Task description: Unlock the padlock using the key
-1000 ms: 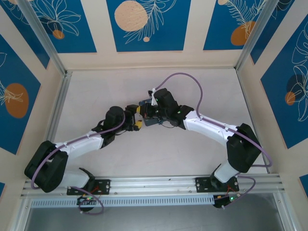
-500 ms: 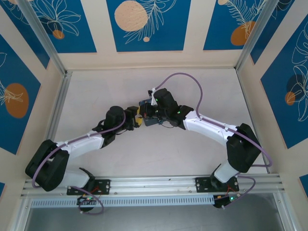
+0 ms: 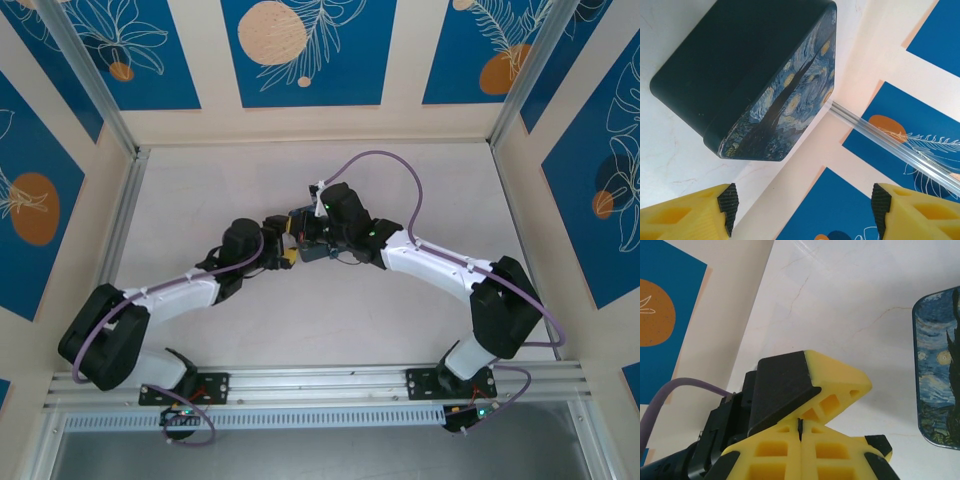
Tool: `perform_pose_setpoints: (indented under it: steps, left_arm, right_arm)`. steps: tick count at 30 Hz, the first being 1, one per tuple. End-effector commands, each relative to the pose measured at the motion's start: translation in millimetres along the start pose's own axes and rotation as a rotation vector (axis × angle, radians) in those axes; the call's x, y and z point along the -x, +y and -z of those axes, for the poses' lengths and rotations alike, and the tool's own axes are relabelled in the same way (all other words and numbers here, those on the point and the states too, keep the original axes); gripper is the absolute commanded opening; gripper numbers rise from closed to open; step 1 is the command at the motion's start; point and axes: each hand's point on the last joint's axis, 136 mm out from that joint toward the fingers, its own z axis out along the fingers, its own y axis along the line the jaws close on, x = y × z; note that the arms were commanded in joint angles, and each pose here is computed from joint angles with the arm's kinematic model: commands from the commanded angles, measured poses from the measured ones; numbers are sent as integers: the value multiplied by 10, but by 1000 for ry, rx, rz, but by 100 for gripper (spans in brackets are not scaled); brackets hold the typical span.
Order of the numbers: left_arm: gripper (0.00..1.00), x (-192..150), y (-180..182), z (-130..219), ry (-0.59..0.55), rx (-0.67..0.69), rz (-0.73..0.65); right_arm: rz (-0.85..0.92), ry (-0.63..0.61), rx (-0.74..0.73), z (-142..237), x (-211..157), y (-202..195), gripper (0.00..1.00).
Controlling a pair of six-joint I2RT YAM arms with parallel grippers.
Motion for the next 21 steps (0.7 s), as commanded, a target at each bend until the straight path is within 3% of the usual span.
perform_pose_setpoints:
  steps: [1, 21]
  left_arm:
    - [73, -126, -195, -18, 32, -57, 1]
    - [38, -133, -323, -49, 31, -106, 16]
  right_arm:
    - [-22, -3, -11, -69, -25, -69, 0]
    - [-95, 19, -36, -131, -194, -297, 0]
